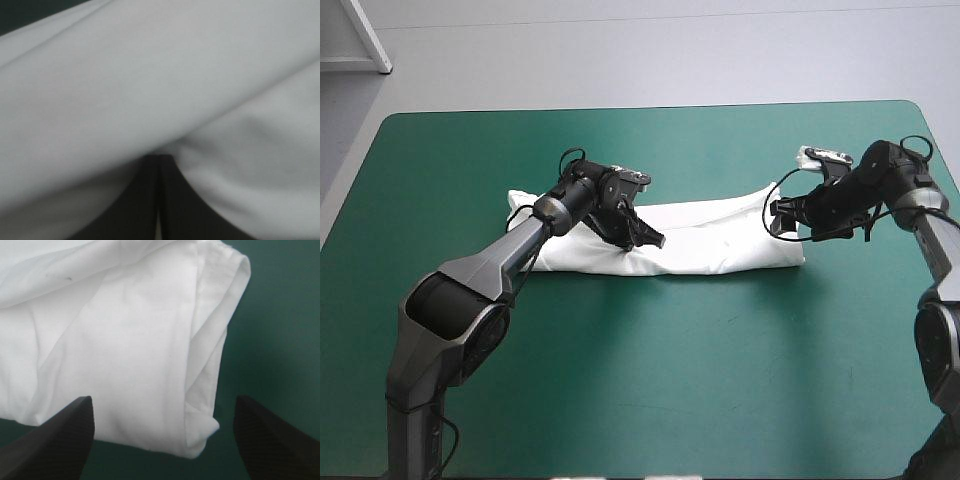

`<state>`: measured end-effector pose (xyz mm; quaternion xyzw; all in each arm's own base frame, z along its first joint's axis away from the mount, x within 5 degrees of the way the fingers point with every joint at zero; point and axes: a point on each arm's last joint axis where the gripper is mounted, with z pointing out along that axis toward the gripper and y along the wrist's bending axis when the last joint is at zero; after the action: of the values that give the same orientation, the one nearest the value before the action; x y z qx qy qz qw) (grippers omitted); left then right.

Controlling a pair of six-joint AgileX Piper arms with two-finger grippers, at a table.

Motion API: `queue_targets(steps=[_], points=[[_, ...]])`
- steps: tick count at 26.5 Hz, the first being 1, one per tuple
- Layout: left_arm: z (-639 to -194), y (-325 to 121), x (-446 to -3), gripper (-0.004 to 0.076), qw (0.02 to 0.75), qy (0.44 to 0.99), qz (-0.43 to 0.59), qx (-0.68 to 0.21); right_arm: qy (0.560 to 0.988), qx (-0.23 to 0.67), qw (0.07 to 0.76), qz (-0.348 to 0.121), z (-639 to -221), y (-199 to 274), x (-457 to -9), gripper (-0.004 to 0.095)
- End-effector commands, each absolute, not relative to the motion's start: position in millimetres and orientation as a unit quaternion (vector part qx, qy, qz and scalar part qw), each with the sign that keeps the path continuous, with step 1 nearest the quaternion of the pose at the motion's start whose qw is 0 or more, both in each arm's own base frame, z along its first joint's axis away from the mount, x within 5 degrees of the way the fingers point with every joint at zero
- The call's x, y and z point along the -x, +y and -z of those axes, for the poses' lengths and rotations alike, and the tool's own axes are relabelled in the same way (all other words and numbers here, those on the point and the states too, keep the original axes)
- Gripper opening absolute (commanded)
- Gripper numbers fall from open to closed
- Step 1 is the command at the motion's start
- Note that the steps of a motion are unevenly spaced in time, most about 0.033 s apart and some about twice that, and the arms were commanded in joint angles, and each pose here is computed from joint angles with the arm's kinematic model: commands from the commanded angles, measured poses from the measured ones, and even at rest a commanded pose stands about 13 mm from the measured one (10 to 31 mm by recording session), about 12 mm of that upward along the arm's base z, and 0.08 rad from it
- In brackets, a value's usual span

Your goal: Fold the cloth

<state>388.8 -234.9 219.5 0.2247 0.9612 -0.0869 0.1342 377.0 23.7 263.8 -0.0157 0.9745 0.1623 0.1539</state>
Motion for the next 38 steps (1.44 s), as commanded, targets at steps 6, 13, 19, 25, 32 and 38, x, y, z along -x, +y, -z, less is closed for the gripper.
queue_targets(steps=[6,13,19,25,32,38], points=[[-236,-246,-379,-0.0008,0.140,0.957,0.118,-0.224,0.970,-0.006,0.121,-0.213,-234,34,-394,0.0704],[-235,-245,-379,-0.0008,0.138,0.958,0.113,-0.226,0.968,0.037,0.128,-0.211,-226,62,-398,0.0177],[-235,-245,-379,-0.0008,0.138,0.958,0.114,-0.226,0.962,0.044,0.165,-0.214,-248,63,-397,-0.0011],[-236,-246,-379,-0.0008,0.137,0.958,0.116,-0.225,0.941,0.056,0.220,-0.251,-303,71,-390,-0.0013],[-236,-248,-378,-0.0008,0.132,0.958,0.130,-0.219,0.908,0.120,0.257,-0.309,-365,116,-380,-0.0013],[-236,-248,-378,-0.0008,0.131,0.958,0.132,-0.219,0.875,0.163,0.305,-0.338,-413,158,-365,-0.0013]])
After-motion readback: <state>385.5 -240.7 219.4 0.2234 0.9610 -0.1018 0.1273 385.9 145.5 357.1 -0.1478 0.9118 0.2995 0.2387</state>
